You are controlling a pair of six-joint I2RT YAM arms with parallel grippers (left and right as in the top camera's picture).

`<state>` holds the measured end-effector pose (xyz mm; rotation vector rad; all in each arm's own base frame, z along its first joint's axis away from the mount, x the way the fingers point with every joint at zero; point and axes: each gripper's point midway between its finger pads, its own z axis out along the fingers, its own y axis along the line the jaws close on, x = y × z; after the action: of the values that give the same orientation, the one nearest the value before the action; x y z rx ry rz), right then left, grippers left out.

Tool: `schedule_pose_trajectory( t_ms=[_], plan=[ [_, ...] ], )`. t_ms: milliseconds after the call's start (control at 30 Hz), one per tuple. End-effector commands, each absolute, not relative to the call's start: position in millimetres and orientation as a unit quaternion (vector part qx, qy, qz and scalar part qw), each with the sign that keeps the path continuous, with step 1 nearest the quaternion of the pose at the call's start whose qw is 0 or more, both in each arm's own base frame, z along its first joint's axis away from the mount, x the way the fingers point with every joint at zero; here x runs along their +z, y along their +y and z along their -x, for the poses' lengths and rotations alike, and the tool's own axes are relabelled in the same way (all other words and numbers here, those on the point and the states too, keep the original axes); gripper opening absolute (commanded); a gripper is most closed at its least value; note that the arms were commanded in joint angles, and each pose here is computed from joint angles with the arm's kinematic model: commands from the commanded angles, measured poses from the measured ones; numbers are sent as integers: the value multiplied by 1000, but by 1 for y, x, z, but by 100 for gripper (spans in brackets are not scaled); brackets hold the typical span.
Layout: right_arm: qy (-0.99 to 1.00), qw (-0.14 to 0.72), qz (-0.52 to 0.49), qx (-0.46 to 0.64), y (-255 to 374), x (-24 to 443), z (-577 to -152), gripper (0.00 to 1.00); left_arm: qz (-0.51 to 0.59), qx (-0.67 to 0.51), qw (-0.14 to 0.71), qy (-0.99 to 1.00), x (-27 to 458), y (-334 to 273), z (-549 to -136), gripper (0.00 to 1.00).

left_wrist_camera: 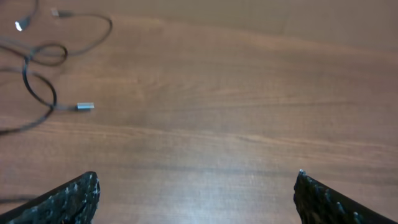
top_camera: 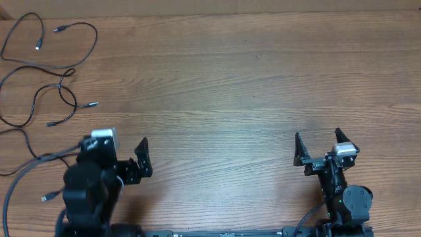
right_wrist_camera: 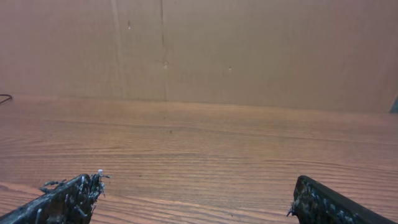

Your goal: Untangle cables

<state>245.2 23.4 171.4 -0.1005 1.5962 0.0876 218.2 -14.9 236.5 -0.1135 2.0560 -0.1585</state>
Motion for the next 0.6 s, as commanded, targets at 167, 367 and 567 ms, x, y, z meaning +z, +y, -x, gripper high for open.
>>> schedule_pose_trajectory(
  t_ms=[167,367,567],
  plan=[
    [714,699,40,34,21,170,-246,100,40,-53,532,844,203,-12,-222,100],
    [714,699,40,34,21,170,-246,100,47,-44,565,823,192,-7,-226,99],
    [714,699,40,34,21,170,-246,100,31,-42,631,774,196,-8,-233,100]
  ],
)
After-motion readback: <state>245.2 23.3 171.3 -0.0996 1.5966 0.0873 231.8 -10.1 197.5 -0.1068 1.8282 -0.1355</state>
